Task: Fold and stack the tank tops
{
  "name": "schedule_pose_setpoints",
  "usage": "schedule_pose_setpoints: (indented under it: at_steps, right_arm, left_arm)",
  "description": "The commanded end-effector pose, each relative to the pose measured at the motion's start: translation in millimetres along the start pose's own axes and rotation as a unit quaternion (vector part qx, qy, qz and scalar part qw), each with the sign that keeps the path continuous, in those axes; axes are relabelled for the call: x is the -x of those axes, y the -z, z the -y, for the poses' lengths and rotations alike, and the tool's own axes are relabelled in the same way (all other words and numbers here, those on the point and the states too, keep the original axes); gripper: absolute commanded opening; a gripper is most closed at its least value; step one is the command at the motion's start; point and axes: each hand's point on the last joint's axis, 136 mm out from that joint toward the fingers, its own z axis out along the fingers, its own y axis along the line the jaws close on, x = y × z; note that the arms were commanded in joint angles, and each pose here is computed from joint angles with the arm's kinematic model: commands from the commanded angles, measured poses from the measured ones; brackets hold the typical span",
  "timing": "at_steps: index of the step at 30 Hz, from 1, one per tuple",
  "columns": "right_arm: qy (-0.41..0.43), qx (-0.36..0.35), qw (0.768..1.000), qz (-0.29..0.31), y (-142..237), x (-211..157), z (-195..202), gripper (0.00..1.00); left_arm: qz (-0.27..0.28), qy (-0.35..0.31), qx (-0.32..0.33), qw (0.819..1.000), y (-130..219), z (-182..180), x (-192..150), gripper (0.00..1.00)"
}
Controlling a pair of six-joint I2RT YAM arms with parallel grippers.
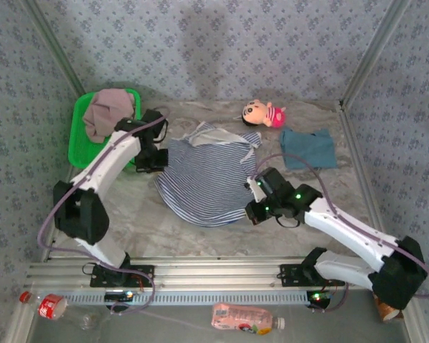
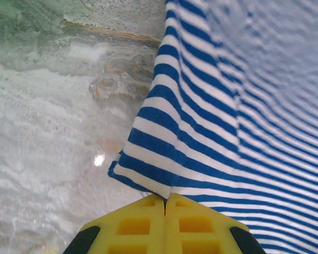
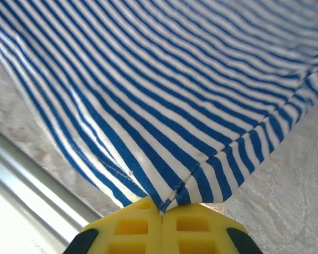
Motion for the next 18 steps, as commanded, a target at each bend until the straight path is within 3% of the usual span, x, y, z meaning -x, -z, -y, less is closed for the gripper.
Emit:
schedule_pose_setpoints:
  at_steps: [1,11,18]
  right_arm:
    - [-0.001,0.029,0.999,0.031,27,13,-6,0.0]
    - [-0.129,-0.004,0.992,0.001,-3,20,61,0.0]
    - [-0.211,-0.039,0.977,-0.005,-19,12,102,0.0]
  left_arm:
    - [-0.029,0.013,-0.042,0.999,22,14,-17,0.01]
    - [-0.086,-0.058,-0.068,0.992,-90,88,58,0.12]
    - [-0.071,-0.087,-0.058,0.992,-123,120,96,0.41]
